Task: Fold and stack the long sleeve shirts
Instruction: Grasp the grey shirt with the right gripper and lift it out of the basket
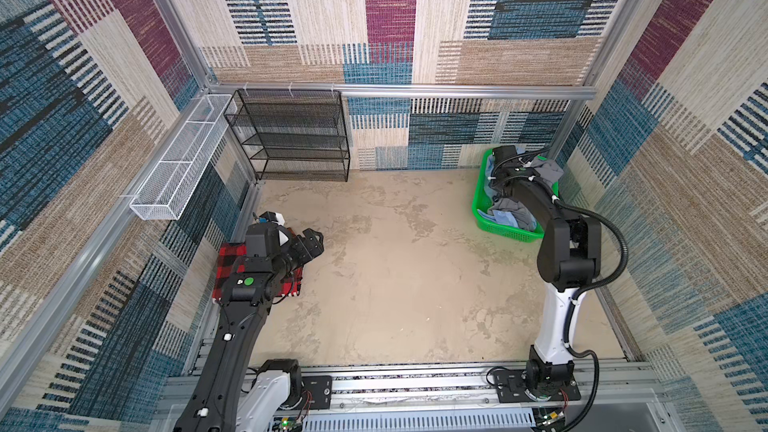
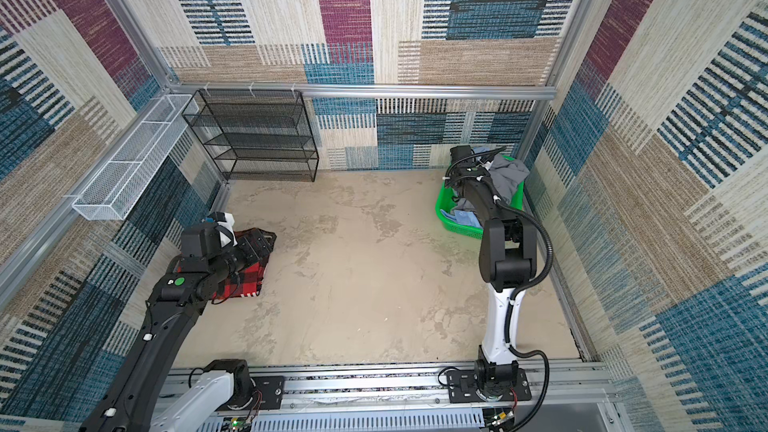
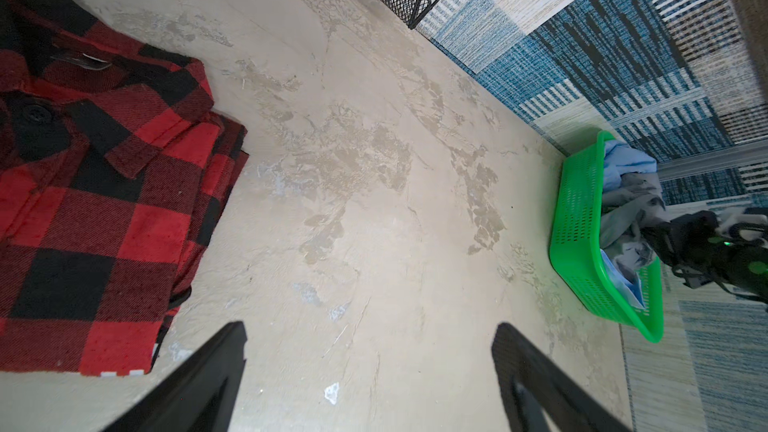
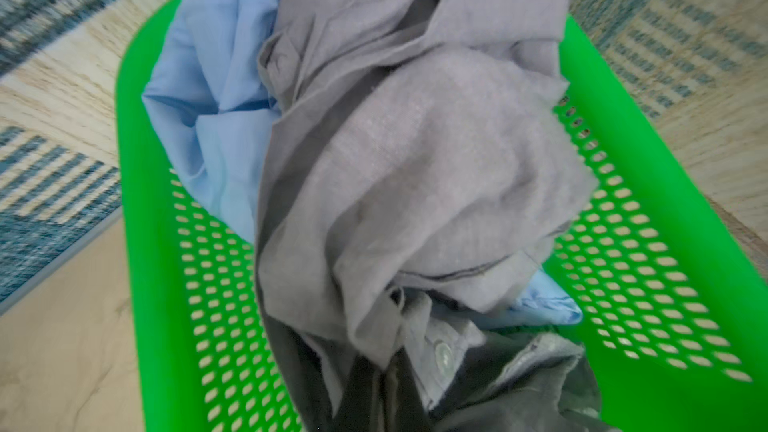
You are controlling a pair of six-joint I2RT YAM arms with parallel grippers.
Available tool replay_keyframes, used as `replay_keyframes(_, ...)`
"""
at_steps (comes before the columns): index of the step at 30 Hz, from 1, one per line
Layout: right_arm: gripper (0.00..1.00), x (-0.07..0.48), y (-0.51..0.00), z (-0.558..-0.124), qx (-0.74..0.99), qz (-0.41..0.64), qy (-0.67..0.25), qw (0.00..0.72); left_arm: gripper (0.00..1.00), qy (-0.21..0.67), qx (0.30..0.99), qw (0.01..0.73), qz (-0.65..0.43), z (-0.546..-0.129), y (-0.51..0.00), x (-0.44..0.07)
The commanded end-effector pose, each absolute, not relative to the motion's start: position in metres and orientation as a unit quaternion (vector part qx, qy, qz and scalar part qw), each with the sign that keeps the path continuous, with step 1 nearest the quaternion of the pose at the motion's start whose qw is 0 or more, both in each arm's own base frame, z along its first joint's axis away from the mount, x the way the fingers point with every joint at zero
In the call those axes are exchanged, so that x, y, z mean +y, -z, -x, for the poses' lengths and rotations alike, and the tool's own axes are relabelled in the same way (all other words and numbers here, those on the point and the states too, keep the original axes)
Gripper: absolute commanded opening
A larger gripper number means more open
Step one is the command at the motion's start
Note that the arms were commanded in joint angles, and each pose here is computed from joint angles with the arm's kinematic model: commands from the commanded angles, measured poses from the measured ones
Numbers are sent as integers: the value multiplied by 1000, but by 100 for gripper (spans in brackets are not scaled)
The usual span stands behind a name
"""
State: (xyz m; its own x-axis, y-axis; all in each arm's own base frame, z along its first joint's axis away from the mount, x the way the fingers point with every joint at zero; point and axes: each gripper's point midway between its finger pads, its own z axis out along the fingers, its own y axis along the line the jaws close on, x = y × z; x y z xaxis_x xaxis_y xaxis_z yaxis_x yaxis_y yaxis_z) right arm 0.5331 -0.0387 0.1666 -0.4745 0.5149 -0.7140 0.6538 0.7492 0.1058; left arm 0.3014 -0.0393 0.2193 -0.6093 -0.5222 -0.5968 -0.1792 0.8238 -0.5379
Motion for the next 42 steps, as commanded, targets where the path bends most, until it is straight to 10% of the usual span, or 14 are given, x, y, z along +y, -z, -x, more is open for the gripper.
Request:
replay_keyframes(1, 0, -18, -208, -532, 832, -340, 39, 438, 95, 240, 867, 390, 195, -304, -223, -46)
replay_keyframes(24, 0, 88, -486, -431, 670, -177, -206, 691, 96, 300, 851, 401, 160, -306, -234, -66)
replay_keyframes(34, 0, 236, -573, -375, 703, 44, -496, 507, 99, 365, 770, 516, 87, -284, -295, -83)
replay_keyframes(39, 7, 276, -510, -372, 747, 87, -513, 414, 100, 378, 728, 570, 53, -251, -318, -88)
replay_keyframes(42, 31, 280, -435, -371, 788, 64, -481, 378, 100, 374, 750, 543, 42, -248, -306, -94)
